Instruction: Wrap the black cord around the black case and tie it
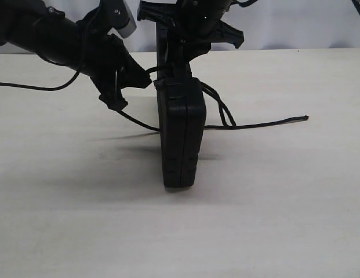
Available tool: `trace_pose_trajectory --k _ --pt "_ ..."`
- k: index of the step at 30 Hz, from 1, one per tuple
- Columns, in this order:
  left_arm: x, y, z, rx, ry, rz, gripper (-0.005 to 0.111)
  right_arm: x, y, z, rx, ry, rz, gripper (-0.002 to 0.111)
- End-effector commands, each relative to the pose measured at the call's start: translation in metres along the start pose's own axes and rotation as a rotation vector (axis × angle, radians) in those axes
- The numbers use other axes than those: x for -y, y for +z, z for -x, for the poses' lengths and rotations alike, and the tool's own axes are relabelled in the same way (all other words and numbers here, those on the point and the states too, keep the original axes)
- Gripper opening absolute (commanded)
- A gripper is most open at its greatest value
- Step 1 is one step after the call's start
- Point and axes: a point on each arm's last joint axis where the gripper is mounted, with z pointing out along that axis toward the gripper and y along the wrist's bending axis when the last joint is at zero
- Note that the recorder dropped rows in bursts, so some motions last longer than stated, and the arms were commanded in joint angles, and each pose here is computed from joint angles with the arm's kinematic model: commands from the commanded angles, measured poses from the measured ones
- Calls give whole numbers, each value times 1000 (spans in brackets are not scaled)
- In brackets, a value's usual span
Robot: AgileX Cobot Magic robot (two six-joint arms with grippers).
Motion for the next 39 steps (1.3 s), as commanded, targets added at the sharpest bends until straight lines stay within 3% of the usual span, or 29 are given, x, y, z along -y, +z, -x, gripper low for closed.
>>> trace_pose_trajectory --k 1,7,18,20,21,25,30,35,39 --pt "4 2 1 13 -10 -39 0 -3 -7 2 28 6 27 4" --pt "14 10 12 15 66 -35 0 -3 -7 2 28 6 27 4" --pt "13 11 12 12 52 -9 2 -3 -7 2 28 6 27 4" --pt "15 10 13 11 56 -29 11 -3 -7 2 28 6 27 4" --pt "15 10 13 11 56 -32 24 -3 -7 2 28 6 27 4" --pt "15 10 13 17 48 -26 54 -3 -7 2 28 6 27 4" --pt "15 8 9 -46 131 -22 55 -3 -7 2 28 6 27 4" --pt "9 4 6 -99 119 47 55 -3 -7 2 28 6 27 4" --pt "10 4 6 -101 118 37 36 -3 -7 2 28 6 27 4"
